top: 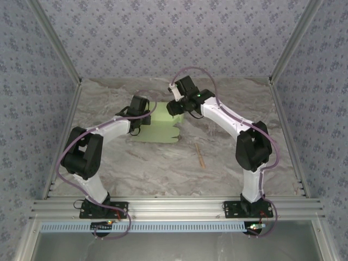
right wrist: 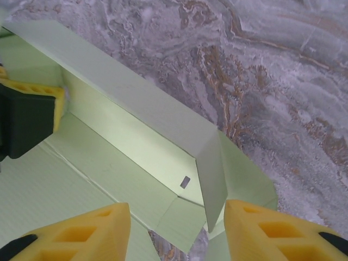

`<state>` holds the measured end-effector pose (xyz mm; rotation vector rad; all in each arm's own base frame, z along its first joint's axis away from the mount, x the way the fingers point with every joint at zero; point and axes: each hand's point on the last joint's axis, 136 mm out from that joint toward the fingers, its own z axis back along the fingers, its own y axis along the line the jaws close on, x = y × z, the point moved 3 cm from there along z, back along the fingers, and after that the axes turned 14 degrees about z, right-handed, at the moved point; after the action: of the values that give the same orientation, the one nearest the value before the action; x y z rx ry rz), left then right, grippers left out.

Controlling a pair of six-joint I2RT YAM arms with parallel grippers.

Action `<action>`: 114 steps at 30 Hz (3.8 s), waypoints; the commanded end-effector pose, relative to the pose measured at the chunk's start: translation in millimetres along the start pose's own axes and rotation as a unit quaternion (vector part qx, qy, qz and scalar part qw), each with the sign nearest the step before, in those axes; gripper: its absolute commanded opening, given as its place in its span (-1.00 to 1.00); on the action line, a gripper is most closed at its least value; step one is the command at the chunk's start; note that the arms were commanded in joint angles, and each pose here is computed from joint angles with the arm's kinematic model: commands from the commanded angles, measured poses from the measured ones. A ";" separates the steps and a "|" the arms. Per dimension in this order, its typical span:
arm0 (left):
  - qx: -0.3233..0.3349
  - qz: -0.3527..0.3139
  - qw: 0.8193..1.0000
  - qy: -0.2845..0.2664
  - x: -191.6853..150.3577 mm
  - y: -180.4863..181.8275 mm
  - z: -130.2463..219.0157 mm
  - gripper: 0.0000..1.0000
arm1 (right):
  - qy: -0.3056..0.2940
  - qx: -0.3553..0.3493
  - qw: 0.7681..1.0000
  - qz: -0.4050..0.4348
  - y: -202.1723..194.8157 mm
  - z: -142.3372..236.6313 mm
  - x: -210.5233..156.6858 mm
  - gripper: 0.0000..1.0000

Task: Fold the paper box

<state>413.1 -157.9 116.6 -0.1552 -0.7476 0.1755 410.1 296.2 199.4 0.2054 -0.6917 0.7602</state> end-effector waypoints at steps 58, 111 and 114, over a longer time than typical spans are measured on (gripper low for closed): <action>-0.016 0.009 0.999 -0.027 14.3 -6.9 12.9 -1.00 | 0.047 -0.032 0.992 -0.114 24.5 -31.1 4.3 -0.04; -0.031 0.026 0.999 -0.033 16.1 -8.0 15.8 -1.00 | 0.000 0.054 0.998 -0.029 81.2 -39.7 -8.9 -0.23; -0.028 0.025 0.999 -0.032 15.4 -6.8 15.5 -1.00 | 0.003 0.064 0.998 -0.015 79.9 -35.4 -11.7 -0.24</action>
<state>416.2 -147.0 131.5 -0.1616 -0.8038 0.2238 373.6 343.7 149.0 0.2504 -0.6217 0.6845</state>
